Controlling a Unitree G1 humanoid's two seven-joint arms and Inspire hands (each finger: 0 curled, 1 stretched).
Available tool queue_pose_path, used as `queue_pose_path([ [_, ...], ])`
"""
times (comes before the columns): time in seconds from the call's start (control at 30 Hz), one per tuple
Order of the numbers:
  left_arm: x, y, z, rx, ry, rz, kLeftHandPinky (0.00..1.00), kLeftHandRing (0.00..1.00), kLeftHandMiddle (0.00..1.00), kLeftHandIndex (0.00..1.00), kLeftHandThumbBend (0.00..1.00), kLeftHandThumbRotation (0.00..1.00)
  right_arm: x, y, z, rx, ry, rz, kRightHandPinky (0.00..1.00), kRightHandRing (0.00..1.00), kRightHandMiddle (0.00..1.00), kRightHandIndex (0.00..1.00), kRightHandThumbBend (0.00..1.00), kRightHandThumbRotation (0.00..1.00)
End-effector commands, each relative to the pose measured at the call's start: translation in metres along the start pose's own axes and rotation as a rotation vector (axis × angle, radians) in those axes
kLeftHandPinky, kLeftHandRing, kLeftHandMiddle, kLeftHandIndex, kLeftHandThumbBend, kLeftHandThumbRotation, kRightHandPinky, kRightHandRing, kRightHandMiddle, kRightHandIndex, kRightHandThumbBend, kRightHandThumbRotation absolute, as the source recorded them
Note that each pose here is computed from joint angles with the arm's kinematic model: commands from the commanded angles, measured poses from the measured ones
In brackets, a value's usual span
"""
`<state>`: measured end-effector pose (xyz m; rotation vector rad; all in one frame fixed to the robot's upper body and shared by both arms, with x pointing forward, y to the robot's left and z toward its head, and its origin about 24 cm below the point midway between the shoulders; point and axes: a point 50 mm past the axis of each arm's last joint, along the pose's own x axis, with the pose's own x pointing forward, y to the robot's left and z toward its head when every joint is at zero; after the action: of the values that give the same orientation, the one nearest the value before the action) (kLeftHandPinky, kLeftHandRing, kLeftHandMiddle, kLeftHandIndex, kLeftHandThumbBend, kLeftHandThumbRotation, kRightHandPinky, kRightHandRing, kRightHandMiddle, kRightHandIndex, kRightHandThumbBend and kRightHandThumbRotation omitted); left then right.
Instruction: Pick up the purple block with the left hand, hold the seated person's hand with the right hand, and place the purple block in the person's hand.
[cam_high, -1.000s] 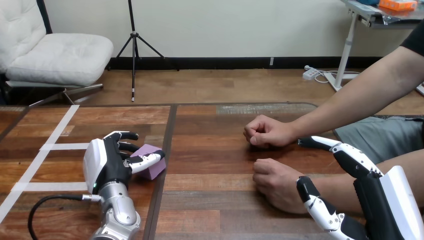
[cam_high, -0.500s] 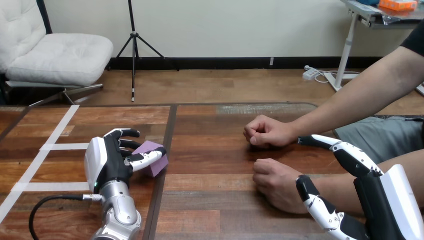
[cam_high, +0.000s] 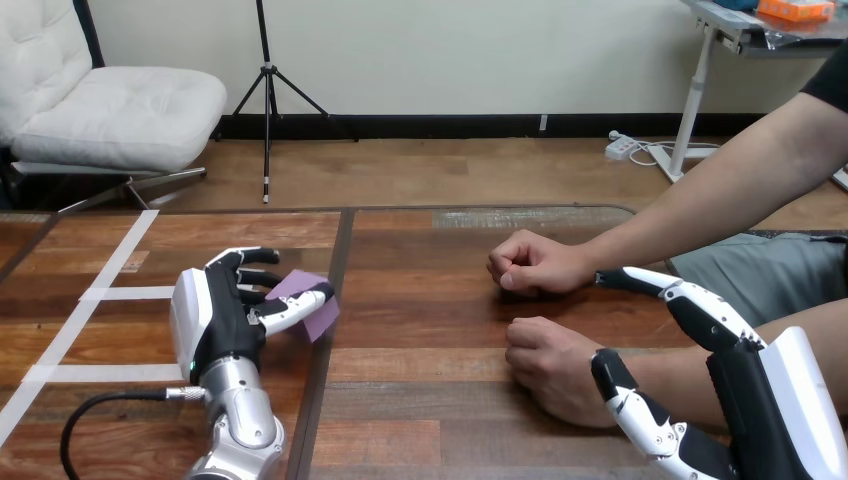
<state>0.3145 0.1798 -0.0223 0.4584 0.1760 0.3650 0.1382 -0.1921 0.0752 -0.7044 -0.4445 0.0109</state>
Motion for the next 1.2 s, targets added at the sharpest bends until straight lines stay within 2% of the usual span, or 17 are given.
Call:
queue_pose_path([
  [0.0, 0.0082, -0.0022, 0.0275, -0.087, -0.101, 0.023, 0.48, 0.48, 0.52, 0.61, 0.7, 0.0, 0.0136, -0.0034, 0.002, -0.01, -0.066, -0.011, 0.83, 0.79, 0.78, 0.75, 0.42, 0.54],
  [0.67, 0.0019, -0.0061, 0.0338, -0.178, -0.173, 0.022, 0.45, 0.46, 0.5, 0.62, 0.73, 0.0, 0.0172, -0.0017, 0.0007, -0.005, -0.073, -0.008, 0.83, 0.8, 0.78, 0.76, 0.42, 0.54],
  [1.17, -0.0009, -0.0065, 0.037, -0.254, -0.21, 0.001, 0.46, 0.47, 0.51, 0.63, 0.72, 0.0, 0.0198, 0.0002, 0.0005, -0.001, -0.076, -0.008, 0.83, 0.8, 0.79, 0.76, 0.43, 0.52],
])
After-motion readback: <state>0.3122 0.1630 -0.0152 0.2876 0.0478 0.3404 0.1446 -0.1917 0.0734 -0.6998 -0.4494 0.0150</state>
